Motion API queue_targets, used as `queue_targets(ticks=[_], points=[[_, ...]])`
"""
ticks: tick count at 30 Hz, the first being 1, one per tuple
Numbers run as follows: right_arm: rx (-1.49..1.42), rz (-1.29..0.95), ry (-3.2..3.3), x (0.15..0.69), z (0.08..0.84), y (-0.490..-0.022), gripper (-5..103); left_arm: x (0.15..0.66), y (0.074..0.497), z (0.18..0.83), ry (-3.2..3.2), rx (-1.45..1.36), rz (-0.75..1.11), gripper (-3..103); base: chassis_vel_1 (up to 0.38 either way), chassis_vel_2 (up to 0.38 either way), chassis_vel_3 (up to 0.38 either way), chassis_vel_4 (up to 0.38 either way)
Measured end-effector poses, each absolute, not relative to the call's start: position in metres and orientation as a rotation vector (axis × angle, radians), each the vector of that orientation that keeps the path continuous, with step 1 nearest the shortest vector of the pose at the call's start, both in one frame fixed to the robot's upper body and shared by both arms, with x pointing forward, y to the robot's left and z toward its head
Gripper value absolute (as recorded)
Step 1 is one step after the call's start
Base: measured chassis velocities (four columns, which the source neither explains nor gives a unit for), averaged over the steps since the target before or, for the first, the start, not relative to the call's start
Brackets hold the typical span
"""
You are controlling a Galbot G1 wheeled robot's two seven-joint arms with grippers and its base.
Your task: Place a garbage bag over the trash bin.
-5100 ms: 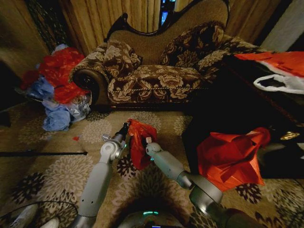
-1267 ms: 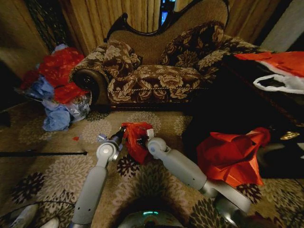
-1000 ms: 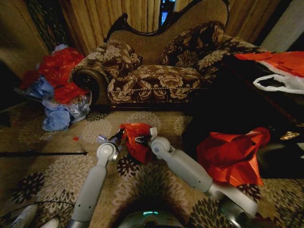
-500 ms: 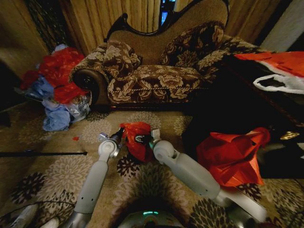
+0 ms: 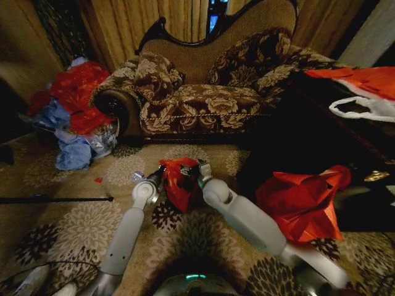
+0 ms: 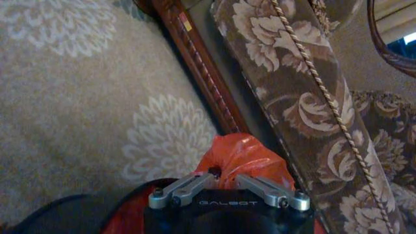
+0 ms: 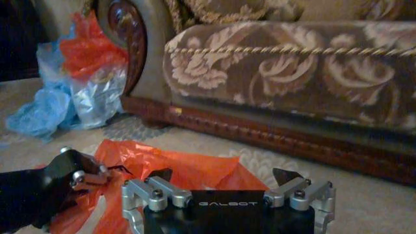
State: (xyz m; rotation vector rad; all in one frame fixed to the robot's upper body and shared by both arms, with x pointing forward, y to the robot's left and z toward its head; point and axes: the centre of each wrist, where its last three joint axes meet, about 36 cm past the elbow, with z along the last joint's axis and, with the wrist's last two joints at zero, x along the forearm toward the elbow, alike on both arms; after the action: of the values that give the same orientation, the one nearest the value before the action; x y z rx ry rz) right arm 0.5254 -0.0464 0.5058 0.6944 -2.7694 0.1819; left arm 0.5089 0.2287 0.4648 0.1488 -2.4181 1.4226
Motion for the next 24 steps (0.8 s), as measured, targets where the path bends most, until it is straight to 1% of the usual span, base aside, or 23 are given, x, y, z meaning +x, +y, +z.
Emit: queue_targets(ticks=[1, 3, 4, 5, 6, 8, 9, 10, 11, 12, 13, 17, 18, 19, 20, 21, 22, 24], points=[[0.703, 0.174, -2.754, 0.533, 0.506, -0.046, 103, 0.507, 0.228, 0.464, -2.419, 0.149, 1.420, 0, 0.000, 0.000, 0.000, 0.000], [0.703, 0.168, -2.749, 0.539, 0.507, -0.045, 103, 0.506, 0.227, 0.464, -2.420, 0.148, 1.419, 0, 0.000, 0.000, 0.000, 0.000], [0.696, 0.155, -2.753, 0.549, 0.508, -0.043, 95, 0.503, 0.227, 0.463, -2.421, 0.148, 1.417, 0, 0.000, 0.000, 0.000, 0.000], [0.685, 0.147, -2.761, 0.555, 0.509, -0.041, 89, 0.501, 0.226, 0.463, -2.422, 0.149, 1.416, 0, 0.000, 0.000, 0.000, 0.000], [0.685, 0.147, -2.761, 0.555, 0.509, -0.041, 89, 0.501, 0.226, 0.463, -2.422, 0.149, 1.416, 0, 0.000, 0.000, 0.000, 0.000], [0.677, 0.155, -2.770, 0.566, 0.508, -0.042, 79, 0.498, 0.227, 0.464, -2.426, 0.148, 1.419, 0, 0.000, 0.000, 0.000, 0.000], [0.677, 0.155, -2.770, 0.566, 0.508, -0.042, 79, 0.498, 0.227, 0.464, -2.426, 0.148, 1.419, 0, 0.000, 0.000, 0.000, 0.000], [0.690, 0.171, -2.768, 0.567, 0.507, -0.045, 73, 0.497, 0.228, 0.465, -2.428, 0.148, 1.420, 0, 0.000, 0.000, 0.000, 0.000], [0.694, 0.176, -2.766, 0.566, 0.506, -0.047, 73, 0.496, 0.228, 0.466, -2.430, 0.148, 1.420, 0, 0.000, 0.000, 0.000, 0.000], [0.704, 0.187, -2.756, 0.563, 0.503, -0.051, 68, 0.495, 0.229, 0.467, -2.433, 0.147, 1.422, 0, 0.000, 0.000, 0.000, 0.000], [0.704, 0.187, -2.756, 0.563, 0.503, -0.051, 68, 0.495, 0.229, 0.467, -2.433, 0.147, 1.422, 0, 0.000, 0.000, 0.000, 0.000], [0.703, 0.184, -2.746, 0.561, 0.497, -0.056, 46, 0.492, 0.228, 0.469, -2.437, 0.145, 1.424, 0, 0.000, 0.000, 0.000, 0.000], [0.703, 0.184, -2.746, 0.561, 0.497, -0.056, 46, 0.492, 0.228, 0.469, -2.437, 0.145, 1.424, 0, 0.000, 0.000, 0.000, 0.000], [0.709, 0.177, -2.745, 0.561, 0.498, -0.059, 41, 0.491, 0.228, 0.469, -2.438, 0.146, 1.422, 0, 0.000, 0.000, 0.000, 0.000], [0.717, 0.178, -2.744, 0.561, 0.499, -0.060, 41, 0.490, 0.227, 0.469, -2.438, 0.145, 1.421, 0, 0.000, 0.000, 0.000, 0.000], [0.727, 0.186, -2.745, 0.563, 0.499, -0.061, 35, 0.489, 0.227, 0.469, -2.440, 0.142, 1.421, 0, 0.000, 0.000, 0.000, 0.000], [0.727, 0.186, -2.745, 0.563, 0.499, -0.061, 35, 0.489, 0.227, 0.469, -2.440, 0.142, 1.421, 0, 0.000, 0.000, 0.000, 0.000], [0.741, 0.185, -2.738, 0.563, 0.500, -0.063, 24, 0.488, 0.226, 0.470, -2.441, 0.140, 1.422, 0, 0.000, 0.000, 0.000, 0.000]])
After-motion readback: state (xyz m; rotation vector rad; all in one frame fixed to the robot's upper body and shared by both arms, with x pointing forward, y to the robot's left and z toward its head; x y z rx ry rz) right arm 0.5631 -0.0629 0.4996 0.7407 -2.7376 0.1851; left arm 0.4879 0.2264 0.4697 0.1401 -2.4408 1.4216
